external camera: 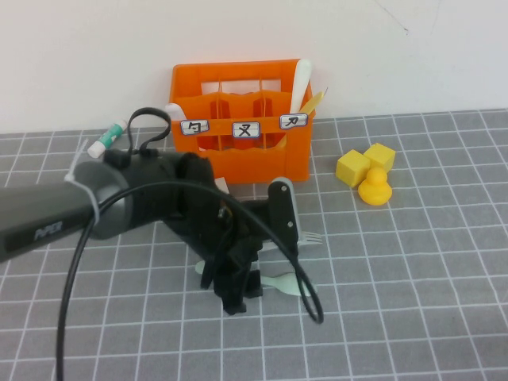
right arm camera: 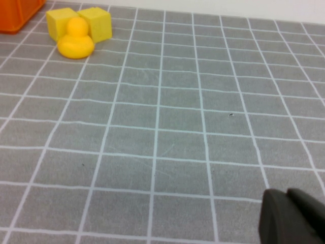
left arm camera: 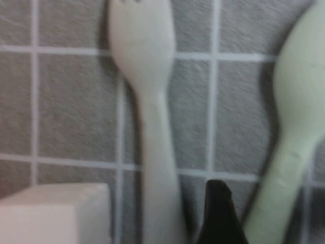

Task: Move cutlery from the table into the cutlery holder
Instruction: Pick up the spoon

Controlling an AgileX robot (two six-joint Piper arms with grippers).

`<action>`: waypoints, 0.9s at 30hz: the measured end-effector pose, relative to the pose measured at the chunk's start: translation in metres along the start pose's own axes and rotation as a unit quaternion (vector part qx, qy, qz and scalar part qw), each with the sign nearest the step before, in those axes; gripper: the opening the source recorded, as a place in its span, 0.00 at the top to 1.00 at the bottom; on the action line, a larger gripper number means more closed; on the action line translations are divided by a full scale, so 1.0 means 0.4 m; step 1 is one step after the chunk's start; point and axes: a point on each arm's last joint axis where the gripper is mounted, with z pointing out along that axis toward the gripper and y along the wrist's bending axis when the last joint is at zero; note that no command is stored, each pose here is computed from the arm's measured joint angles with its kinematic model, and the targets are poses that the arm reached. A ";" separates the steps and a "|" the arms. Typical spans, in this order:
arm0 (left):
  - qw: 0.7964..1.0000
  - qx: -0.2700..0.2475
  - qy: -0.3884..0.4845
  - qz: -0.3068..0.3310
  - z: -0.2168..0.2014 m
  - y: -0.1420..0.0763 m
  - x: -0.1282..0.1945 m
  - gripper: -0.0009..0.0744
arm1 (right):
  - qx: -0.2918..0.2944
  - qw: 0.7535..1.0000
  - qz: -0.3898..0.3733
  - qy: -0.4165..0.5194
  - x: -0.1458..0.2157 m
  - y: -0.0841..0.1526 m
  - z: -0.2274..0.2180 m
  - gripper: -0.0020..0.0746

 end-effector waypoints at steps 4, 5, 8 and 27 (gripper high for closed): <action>1.000 0.007 0.003 -0.009 0.004 0.012 -0.010 0.45 | 0.000 1.000 0.000 0.000 0.000 0.000 0.000 0.98; 1.000 0.013 0.006 -0.008 0.006 0.012 -0.010 0.45 | 0.000 1.000 0.000 0.000 0.000 0.000 0.000 0.98; 0.999 0.041 0.022 -0.007 0.008 0.005 -0.008 0.45 | 0.000 1.000 0.000 0.000 0.000 0.000 0.000 0.98; 0.989 0.122 0.074 -0.026 -0.006 -0.025 0.007 0.61 | 0.000 1.000 0.000 0.000 0.000 0.000 0.000 0.98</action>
